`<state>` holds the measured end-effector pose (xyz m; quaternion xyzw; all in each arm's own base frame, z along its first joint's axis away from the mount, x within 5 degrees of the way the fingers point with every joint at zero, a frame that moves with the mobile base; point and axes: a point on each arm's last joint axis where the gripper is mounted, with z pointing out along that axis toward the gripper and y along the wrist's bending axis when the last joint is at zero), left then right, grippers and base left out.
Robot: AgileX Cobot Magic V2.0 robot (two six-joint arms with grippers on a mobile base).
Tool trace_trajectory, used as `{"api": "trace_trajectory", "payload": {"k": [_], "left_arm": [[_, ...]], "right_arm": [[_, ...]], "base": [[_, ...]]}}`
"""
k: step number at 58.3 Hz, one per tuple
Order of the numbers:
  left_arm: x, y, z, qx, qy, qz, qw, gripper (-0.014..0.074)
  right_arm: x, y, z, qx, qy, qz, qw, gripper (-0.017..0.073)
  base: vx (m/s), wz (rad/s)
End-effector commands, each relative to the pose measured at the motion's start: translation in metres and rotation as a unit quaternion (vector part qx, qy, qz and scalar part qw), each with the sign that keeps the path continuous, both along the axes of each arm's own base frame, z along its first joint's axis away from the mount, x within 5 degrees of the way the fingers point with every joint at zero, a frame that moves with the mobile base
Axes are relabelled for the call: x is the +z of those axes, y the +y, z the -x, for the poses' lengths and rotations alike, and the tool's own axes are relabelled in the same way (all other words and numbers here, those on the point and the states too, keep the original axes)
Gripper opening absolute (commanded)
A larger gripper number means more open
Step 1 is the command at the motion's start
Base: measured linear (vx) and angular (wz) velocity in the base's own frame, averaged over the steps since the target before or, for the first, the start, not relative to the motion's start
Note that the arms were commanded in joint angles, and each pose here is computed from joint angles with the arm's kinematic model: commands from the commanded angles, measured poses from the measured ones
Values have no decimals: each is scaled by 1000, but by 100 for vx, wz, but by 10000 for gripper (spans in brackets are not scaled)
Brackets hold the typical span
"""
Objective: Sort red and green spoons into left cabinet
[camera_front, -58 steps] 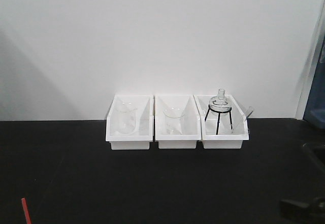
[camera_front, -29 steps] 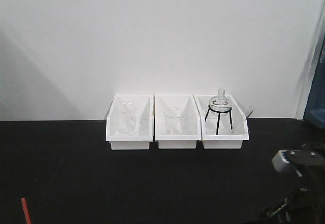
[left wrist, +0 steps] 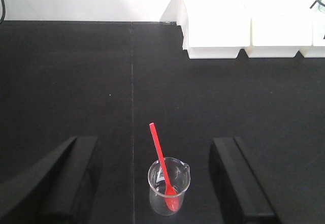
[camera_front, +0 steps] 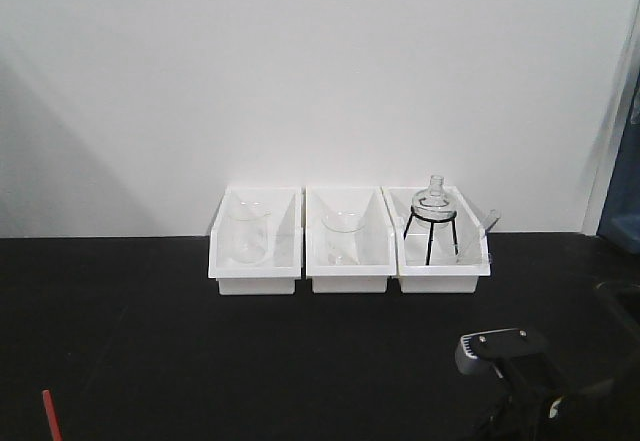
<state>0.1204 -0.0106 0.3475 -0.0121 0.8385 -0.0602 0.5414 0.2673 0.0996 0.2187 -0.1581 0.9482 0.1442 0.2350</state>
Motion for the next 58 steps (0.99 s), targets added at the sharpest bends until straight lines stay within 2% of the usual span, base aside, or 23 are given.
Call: {"api": "trace_trajectory", "payload": {"k": [1,14,29,36,50,58], "left_arm": [[15,0,-2,3,-47,7,999,585],[15,0,-2,3,-46,7,999,585],[14,0,-1,3,-37,7,999,585],[14,0,-1,3,-37,7,999,585],[14,0,-1,3,-37,7,999,585],[13,0,-1,3,-35,8,999,585]], "right_arm": [[8,2,-12,-15,-39,-9,999,431],[-13,3,-25,-28,-35,1,999,412],[-21,4,-32,-45,-44,-3,998,382],[-19,4,-34,-50,-52,-7,997,277],[-19,4,-35,-52,-54,-10,997,-14],[-18,4,-34,-51,-56,-10,997,-9]], "base": [[0,0],[0,0],[0,0],[0,0],[0,0],[0,0]]}}
